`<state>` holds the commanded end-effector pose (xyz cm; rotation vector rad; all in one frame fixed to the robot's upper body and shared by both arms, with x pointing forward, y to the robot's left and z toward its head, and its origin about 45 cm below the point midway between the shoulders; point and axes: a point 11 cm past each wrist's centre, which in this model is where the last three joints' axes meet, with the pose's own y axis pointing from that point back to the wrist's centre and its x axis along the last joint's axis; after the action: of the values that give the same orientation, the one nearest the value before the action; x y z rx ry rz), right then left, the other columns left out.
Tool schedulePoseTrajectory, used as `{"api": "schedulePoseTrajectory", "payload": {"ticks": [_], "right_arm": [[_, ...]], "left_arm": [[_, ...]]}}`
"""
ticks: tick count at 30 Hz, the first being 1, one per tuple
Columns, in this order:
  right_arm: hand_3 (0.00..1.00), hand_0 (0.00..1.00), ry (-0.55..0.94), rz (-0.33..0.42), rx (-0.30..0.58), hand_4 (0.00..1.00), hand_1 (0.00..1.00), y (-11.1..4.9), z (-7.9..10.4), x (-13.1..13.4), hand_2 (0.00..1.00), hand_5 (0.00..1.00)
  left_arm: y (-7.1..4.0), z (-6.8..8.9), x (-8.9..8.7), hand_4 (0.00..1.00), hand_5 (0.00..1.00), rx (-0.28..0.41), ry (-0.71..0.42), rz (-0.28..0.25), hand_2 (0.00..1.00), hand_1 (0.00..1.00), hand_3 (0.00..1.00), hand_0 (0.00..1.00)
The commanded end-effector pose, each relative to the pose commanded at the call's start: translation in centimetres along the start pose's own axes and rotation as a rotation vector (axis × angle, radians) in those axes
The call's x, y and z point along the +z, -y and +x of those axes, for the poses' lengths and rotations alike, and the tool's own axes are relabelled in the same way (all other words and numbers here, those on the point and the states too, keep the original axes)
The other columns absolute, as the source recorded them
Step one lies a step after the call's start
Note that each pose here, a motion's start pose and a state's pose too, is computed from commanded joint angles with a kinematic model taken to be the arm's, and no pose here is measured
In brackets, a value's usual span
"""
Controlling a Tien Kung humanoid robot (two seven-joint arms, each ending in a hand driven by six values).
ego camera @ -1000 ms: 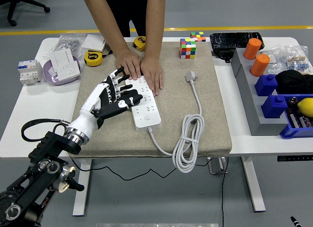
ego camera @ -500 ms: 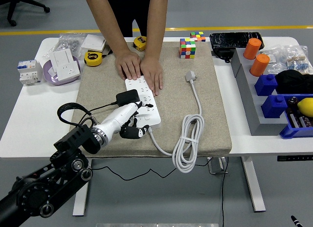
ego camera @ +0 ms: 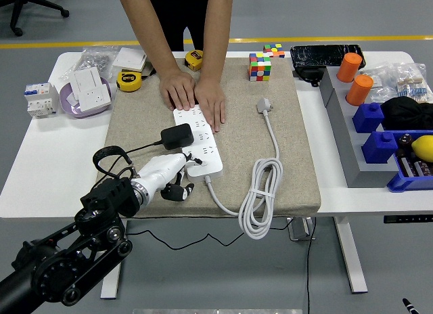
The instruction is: Pick up the plug,place it near the board,insert it into the board,press the button
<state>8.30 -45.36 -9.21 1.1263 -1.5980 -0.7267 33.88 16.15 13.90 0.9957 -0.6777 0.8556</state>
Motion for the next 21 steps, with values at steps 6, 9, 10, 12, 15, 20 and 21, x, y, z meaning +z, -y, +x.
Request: {"api": "schedulePoseTrajectory", "payload": {"ticks": [6, 9, 10, 12, 15, 20, 21], "right_arm": [[0.790, 0.948, 0.001, 0.003, 0.000, 0.998, 0.846, 0.0, 0.0, -0.1, 0.781, 0.998], [0.790, 0.948, 0.000, 0.001, 0.001, 0.998, 0.846, 0.0, 0.0, 0.0, 0.780, 0.998], [0.790, 0.948, 0.000, 0.000, 0.002, 0.998, 0.846, 0.0, 0.1, 0.0, 0.780, 0.998], [0.790, 0.948, -0.001, 0.000, 0.002, 0.998, 0.846, 0.0, 0.1, 0.0, 0.780, 0.998], [0.790, 0.949, -0.003, 0.002, 0.002, 0.998, 0.846, 0.0, 0.1, -0.1, 0.781, 0.998], [0.790, 0.949, -0.006, 0.001, 0.001, 0.998, 0.846, 0.0, 0.1, 0.0, 0.780, 0.998], [0.790, 0.949, -0.006, 0.000, 0.001, 0.998, 0.846, 0.0, 0.1, 0.0, 0.780, 0.998]], "left_arm": [[-0.1, -0.2, 0.8, 0.544, 0.002, 0.002, -0.003, -0.017, 0.158, 0.029, 0.789, 0.088], [-0.1, -0.3, 1.2, 0.534, 0.002, 0.005, -0.002, -0.028, 0.158, 0.029, 0.787, 0.088], [0.0, -0.3, 1.2, 0.534, 0.002, 0.005, -0.001, -0.029, 0.158, 0.029, 0.787, 0.088], [0.0, -0.5, 1.3, 0.534, 0.002, 0.003, 0.000, -0.029, 0.158, 0.029, 0.787, 0.088], [0.1, -0.6, 1.2, 0.527, 0.002, 0.003, 0.005, -0.025, 0.158, 0.029, 0.785, 0.088], [0.2, -0.4, 1.1, 0.524, 0.002, 0.016, 0.009, -0.024, 0.158, 0.028, 0.783, 0.088], [0.2, -0.3, 1.1, 0.524, 0.002, 0.019, 0.009, -0.025, 0.158, 0.028, 0.783, 0.088]]}}
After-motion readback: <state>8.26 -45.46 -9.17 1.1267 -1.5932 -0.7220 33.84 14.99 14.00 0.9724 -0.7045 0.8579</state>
